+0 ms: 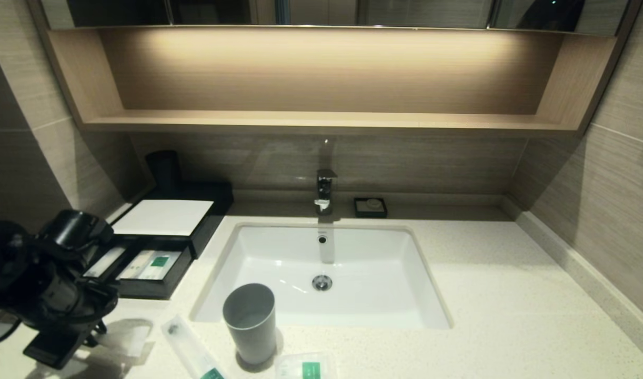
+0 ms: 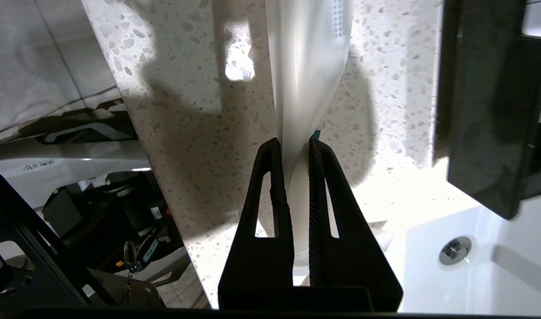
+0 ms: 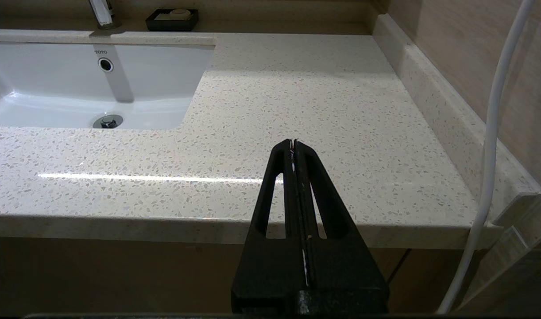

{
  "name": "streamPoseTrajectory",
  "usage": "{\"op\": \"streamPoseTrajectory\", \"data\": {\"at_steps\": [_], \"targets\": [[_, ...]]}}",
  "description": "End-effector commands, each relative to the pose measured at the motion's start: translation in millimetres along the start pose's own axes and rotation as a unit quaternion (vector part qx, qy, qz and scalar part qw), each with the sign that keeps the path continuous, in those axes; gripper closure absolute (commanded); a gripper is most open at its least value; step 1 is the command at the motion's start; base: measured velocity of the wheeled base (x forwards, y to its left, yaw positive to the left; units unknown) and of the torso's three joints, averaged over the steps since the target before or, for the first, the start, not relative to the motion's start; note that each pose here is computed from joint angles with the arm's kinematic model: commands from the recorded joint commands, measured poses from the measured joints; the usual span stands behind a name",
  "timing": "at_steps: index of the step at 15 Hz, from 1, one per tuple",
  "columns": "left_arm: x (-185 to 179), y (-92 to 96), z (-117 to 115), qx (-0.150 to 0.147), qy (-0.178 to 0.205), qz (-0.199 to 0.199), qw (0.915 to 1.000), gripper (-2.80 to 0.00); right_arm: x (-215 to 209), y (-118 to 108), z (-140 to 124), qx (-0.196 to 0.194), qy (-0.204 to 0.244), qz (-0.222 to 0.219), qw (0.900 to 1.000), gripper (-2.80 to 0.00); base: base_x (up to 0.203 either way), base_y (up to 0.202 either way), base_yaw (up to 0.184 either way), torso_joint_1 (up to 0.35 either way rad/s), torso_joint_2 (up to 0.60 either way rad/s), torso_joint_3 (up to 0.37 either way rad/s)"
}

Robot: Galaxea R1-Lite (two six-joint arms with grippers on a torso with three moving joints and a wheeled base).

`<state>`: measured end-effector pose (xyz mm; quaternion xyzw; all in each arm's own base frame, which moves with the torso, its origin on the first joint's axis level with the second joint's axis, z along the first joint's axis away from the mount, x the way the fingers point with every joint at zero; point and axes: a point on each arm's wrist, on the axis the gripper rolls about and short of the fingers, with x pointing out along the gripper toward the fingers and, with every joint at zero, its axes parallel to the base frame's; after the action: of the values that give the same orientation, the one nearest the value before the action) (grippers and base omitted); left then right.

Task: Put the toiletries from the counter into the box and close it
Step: Pick up the bathroom toiletry, then place the bathroom toiletry into the drawer

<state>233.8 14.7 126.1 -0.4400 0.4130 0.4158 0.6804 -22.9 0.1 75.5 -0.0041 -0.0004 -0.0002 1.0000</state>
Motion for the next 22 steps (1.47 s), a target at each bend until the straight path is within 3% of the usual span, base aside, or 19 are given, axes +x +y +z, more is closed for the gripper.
{"op": "streamPoseTrajectory", "data": {"at_steps": [1, 4, 9, 12, 15, 16, 18, 22], "targets": [[-27.7, 8.4, 4.3, -0.001, -0.02, -0.048, 0.9987, 0.0, 0.1, 0.0, -0.4, -0.001, 0.001, 0.0, 1.0, 0.0, 0.0, 0.0, 0.0, 0.0, 0.0, 0.0], [-44.9, 19.6, 4.6, 0.057, -0.036, -0.074, 0.9949, 0.0, 0.2, 0.0, -0.4, -0.001, 0.001, 0.0, 1.0, 0.0, 0.0, 0.0, 0.0, 0.0, 0.0, 0.0], [-65.4, 25.9, 9.5, 0.081, -0.073, -0.11, 0.9879, 0.0, 0.2, 0.0, -0.4, 0.0, 0.001, 0.0, 1.0, 0.0, 0.0, 0.0, 0.0, 0.0, 0.0, 0.0], [-84.6, 29.7, 13.2, 0.119, -0.104, -0.145, 0.9768, 0.0, 0.2, 0.0, -0.4, 0.0, 0.001, 0.0, 1.0, 0.0, 0.0, 0.0, 0.0, 0.0, 0.0, 0.0], [-107.6, 36.6, 14.9, 0.168, -0.127, -0.184, 0.9601, 0.0, 0.1, 0.0, -0.4, -0.001, 0.0, 0.0, 1.0, 0.0, 0.0, 0.0, 0.0, 0.0, 0.0, 0.0], [-110.5, 38.5, 14.7, 0.198, -0.135, -0.185, 0.953, 0.0, 0.2, 0.0, -0.4, -0.001, 0.001, 0.0, 1.0, 0.0, 0.0, 0.0, 0.0, 0.0, 0.0, 0.0], [-111.3, 40.6, 15.3, 0.269, -0.152, -0.172, 0.9356, 0.0, 0.2, 0.0, -0.4, -0.001, 0.001, 0.0, 1.0, 0.0, 0.0, 0.0, 0.0, 0.0, 0.0, 0.0], [-105.3, 44.7, 41.3, 0.352, -0.197, -0.105, 0.909, 0.0, 0.2, 0.0, -0.4, -0.001, 0.001, 0.0, 1.0, 0.0, 0.0, 0.0, 0.0, 0.0, 0.0, 0.0]]}}
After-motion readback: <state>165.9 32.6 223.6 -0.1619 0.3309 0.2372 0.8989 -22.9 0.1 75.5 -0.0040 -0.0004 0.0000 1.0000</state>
